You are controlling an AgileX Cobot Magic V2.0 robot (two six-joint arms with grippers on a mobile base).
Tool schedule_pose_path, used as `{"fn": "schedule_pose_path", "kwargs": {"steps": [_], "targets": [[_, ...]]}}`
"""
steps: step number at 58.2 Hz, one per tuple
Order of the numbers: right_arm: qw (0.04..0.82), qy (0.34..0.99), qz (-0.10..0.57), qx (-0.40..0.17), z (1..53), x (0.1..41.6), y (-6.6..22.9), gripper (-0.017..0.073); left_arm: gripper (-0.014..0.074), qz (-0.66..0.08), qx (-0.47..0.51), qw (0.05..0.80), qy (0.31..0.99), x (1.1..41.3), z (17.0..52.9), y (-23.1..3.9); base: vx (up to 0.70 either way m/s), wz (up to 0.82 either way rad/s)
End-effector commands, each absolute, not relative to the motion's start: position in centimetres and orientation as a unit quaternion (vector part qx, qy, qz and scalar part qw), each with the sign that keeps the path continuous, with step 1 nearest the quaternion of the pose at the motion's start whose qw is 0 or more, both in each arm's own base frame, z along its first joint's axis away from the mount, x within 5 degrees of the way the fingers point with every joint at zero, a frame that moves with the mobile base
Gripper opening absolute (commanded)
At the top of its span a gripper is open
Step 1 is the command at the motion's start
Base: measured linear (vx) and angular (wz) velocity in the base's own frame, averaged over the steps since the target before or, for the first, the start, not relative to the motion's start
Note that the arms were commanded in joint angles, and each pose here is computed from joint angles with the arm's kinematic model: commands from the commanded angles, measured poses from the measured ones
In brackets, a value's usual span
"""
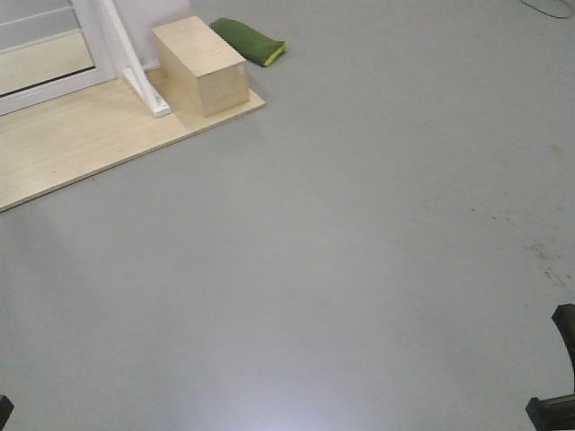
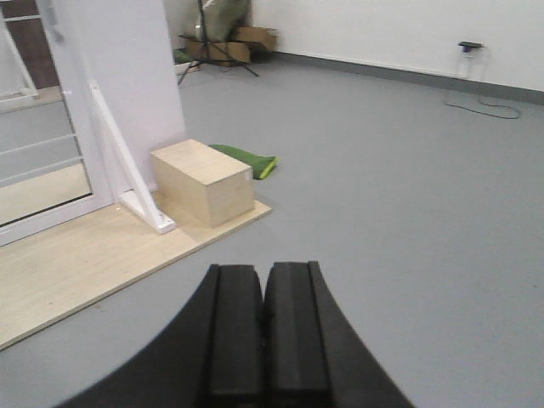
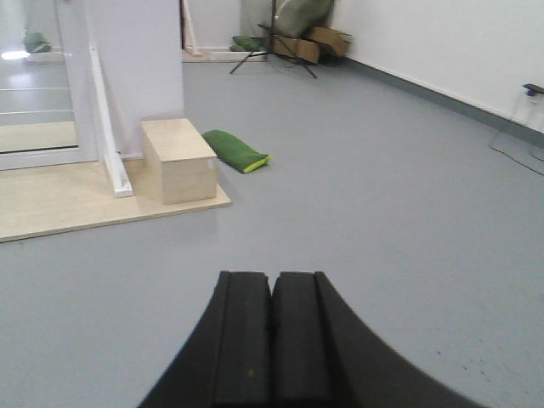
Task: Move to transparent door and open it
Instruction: 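Drive up to the white-framed glass door and stop before it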
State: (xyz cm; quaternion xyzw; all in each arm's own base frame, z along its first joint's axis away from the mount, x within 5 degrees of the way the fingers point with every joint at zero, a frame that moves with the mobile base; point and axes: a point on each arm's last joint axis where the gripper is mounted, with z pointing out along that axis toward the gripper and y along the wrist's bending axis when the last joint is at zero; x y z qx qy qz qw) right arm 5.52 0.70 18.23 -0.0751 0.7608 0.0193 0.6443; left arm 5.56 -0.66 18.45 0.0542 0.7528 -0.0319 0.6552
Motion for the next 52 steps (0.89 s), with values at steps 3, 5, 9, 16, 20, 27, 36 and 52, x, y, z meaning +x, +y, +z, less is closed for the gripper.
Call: {"fn": "schedule_pose_path", "kwargs": {"steps": [3,5,9,16,20,27,36,52], "targets": [[0.680,0.730,0.015,-0.075,18.90,5.53,0.68,-0.0006,0.0093,-0.040,0.051,0.687,0.724,5.57,18.96,-0.71,0.59,0.69],[0.680,0.730,0.015,-0.075,18.90,5.53,0.68,-0.0006,0.0093,-0.040,0.051,0.687,0.724,5.57,18.96,-0.71,0.59,0.68],[0.680,0.730,0.015,-0.075,18.90,5.53,0.68,-0.0006,0.0093,-0.040,0.051,0.687,0.724,5.57,18.96,-0.71,0.59,0.67],[0.680,0.730,0.015,-0.075,18.90,5.53,0.68,-0.0006,0.0093,-0.040,0.051,0.687,0.724,5.57,18.96,-0.71,0.59,0.65],[0.680,0.730,0.015,-0.075,18.90,5.53,0.68,-0.0006,0.0093,-0.040,0.051,0.687,0.724,5.57,18.96,-0.71,0.58,0.64],[0.680,0.730,0.015,-0.075,18.90,5.53,0.68,-0.0006,0.0093,-0.040,0.051,0.687,0.724,5.57,18.96,-0.71,0.58,0.62],[0.680,0.730,0.015,-0.075,18.90,5.53,0.68,-0.0006,0.0093,-0.040,0.051,0.687,0.724,5.57,18.96,-0.71,0.57,0.62],[0.680,0.730,0.015,-0.075,18.90,5.53,0.68,-0.0006,0.0093,-0.040,0.051,0.687,0.724,5.57,18.96,-0.71,0.57,0.56]]}}
